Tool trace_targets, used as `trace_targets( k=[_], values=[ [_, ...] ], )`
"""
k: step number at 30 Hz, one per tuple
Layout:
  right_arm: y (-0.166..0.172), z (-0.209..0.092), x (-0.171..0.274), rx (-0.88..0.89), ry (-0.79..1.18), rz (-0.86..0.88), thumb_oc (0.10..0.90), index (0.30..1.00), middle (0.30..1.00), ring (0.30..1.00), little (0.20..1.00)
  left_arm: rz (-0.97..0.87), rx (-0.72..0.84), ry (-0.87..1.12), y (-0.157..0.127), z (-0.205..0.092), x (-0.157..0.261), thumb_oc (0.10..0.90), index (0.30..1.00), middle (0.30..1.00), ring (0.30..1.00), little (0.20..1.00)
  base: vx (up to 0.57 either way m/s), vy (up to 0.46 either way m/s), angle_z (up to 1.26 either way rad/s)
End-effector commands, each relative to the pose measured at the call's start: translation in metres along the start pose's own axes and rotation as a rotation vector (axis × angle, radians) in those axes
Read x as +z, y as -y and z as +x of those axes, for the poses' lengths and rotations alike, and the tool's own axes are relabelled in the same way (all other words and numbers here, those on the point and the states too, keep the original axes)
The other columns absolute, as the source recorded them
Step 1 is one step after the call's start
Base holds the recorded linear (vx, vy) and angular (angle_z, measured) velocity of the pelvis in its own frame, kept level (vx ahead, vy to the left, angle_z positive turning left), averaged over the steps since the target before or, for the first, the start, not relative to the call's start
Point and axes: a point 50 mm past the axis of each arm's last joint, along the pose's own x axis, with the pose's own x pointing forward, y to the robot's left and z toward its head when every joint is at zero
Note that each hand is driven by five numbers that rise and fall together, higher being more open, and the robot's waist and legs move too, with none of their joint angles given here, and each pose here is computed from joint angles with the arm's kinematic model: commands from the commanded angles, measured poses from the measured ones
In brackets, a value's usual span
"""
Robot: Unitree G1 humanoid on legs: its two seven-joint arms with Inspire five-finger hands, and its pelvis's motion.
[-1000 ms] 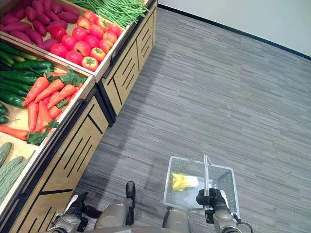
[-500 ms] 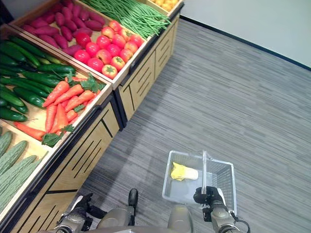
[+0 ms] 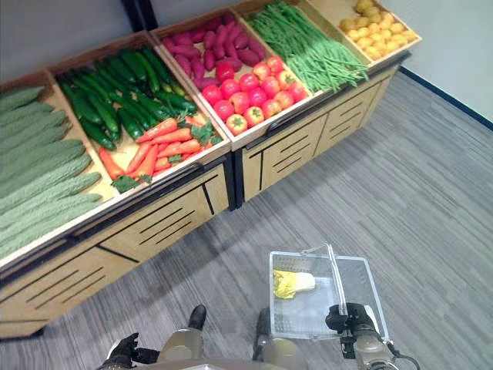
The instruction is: Get the vegetables into the basket
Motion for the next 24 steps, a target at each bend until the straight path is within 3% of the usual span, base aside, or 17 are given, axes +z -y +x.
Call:
trace_targets(
  k=[1,15,24],
  values=[
    [0.031,-0.001,-0.005,-0.107,0.010,0.064,0.400,0.300,0.300,0.300,0.300,0.029,-0.017,0.011,0.005,0.000,0.003,0.900,1.000,1.000,1.000,1.000,-0.02,0.009,1.48],
    [0.016,-0.007,-0.031,-0.059,-0.105,0.045,0.400,0.300,0.300,0.300,0.300,0.043,-0.022,0.036,-0.004,0.001,0.006,0.900,1.000,1.000,1.000,1.000,0.02,0.197,0.51],
    [0.005,-0.008,-0.036,-0.022,-0.139,0.062,0.400,0.300,0.300,0.300,0.300,0.058,-0.017,0.040,-0.011,0.002,0.008,0.900,1.000,1.000,1.000,1.000,0.02,0.025,0.37]
  ],
)
